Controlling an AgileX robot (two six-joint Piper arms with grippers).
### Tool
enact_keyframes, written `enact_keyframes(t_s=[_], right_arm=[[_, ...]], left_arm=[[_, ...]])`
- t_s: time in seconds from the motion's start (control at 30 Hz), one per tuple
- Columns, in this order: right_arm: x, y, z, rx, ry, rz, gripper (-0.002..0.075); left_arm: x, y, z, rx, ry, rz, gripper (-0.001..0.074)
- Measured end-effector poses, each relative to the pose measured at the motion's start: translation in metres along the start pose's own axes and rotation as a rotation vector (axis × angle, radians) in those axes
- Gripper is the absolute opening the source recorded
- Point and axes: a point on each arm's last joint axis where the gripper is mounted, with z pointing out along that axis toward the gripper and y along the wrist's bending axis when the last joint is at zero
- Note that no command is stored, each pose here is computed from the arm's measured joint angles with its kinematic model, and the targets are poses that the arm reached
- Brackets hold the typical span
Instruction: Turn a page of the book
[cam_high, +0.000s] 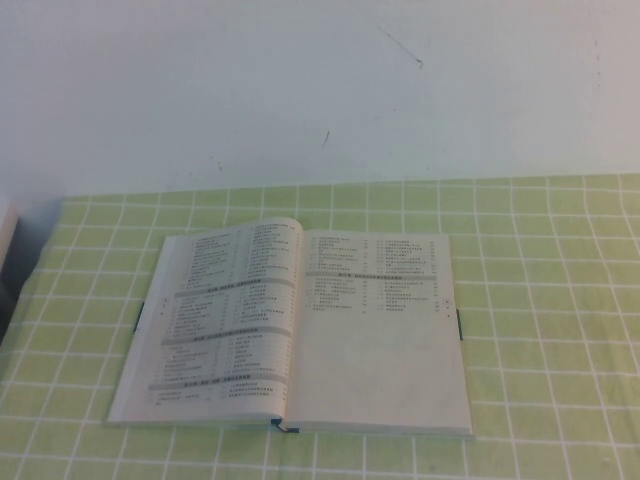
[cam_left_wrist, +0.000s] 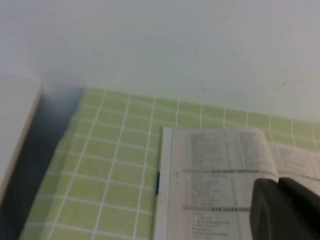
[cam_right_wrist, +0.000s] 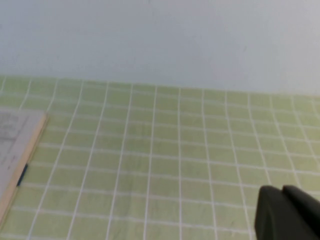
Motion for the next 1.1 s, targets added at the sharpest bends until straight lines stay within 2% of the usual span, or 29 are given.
enact_keyframes(t_s=[0.17, 0.33, 0.5, 0.6, 0.7, 0.87, 1.1], right_arm=[[-0.015, 0.006, 0.021, -0.110, 0.170, -0.052, -0.0004], [-0.018, 0.020, 0.044, -0.309, 0.246, -0.099, -0.0004], [-0.020, 0.033, 0.077, -0.484, 0.349, -0.062, -0.0004], [-0.024, 0.040, 0.101, -0.572, 0.354, -0.023, 0.0003], [-0.028, 0.046, 0.127, -0.660, 0.375, 0.032, 0.0046], [-0.029, 0.070, 0.168, -0.778, 0.428, 0.031, 0.0127], [-0.010, 0.126, 0.221, -0.838, 0.529, -0.047, 0.0147]], left_arm=[[0.005, -0.004, 0.036, 0.040, 0.191, 0.017, -0.0004], [-0.010, -0.020, 0.069, 0.163, 0.358, 0.067, -0.0004], [-0.028, -0.039, 0.112, 0.336, 0.474, 0.079, -0.0004], [-0.035, -0.042, 0.141, 0.371, 0.498, 0.060, -0.0004], [-0.035, -0.045, 0.169, 0.389, 0.522, 0.038, -0.0004], [-0.010, -0.059, 0.211, 0.436, 0.587, 0.061, -0.0004], [0.045, -0.070, 0.251, 0.415, 0.703, 0.136, -0.0004]])
